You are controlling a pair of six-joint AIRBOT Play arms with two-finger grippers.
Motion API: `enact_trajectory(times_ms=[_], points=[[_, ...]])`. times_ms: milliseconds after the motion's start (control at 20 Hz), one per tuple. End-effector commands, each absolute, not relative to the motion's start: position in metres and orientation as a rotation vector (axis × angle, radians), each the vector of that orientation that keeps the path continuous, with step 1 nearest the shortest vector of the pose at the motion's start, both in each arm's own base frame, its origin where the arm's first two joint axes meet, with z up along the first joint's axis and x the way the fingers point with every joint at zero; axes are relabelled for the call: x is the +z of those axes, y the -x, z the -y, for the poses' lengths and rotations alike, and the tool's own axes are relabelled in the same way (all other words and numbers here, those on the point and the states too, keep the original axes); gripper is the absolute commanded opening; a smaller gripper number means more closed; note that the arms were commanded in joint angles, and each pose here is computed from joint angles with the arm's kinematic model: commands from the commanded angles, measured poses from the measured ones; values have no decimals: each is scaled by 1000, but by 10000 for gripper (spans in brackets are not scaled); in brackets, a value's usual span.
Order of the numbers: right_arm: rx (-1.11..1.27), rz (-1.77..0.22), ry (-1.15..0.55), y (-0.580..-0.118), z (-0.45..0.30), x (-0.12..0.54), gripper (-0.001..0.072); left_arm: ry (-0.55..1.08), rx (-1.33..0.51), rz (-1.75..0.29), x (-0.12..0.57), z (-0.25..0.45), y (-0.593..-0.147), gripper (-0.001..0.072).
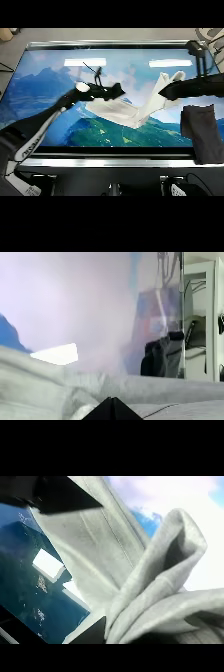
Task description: Fold the shirts.
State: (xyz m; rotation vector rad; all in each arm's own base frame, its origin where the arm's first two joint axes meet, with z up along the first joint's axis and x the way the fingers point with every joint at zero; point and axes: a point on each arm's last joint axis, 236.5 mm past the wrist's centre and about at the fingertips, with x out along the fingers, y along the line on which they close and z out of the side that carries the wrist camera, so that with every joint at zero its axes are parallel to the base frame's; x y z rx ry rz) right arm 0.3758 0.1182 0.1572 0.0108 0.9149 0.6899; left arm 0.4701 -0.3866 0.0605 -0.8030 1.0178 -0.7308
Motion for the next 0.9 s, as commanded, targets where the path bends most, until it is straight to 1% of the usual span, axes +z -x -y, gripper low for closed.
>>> enact_trajectory(times_ms=[0, 150, 250, 300, 350, 400, 450, 550, 650, 750, 850], points=[[820, -884, -57, -410, -189, 123, 34, 589, -627, -853, 126, 273, -497, 26], [901, -892, -118, -424, -265, 81, 34, 590, -568, -726, 202, 204, -488, 26], [933, -934, -188, -425, -307, 45, 35, 578, -564, -623, 254, 180, -470, 26], [941, -957, -237, -425, -325, 27, 49, 569, -573, -580, 275, 177, -459, 26], [949, -965, -295, -427, -340, 14, 220, 559, -585, -543, 293, 177, -448, 26], [969, -955, -356, -430, -352, 11, 546, 550, -599, -522, 305, 178, -438, 26], [1007, -922, -391, -432, -359, 13, 691, 540, -615, -514, 312, 181, -428, 26], [1029, -920, -393, -434, -345, 19, 693, 521, -634, -526, 315, 184, -417, 27], [1039, -965, -313, -431, -301, 19, 692, 477, -615, -554, 305, 180, -416, 26], [955, -1079, -200, -427, -230, 8, 692, 409, -565, -574, 291, 169, -421, 26], [764, -1305, -67, -407, -136, -22, 689, 356, -525, -584, 283, 160, -424, 27]])
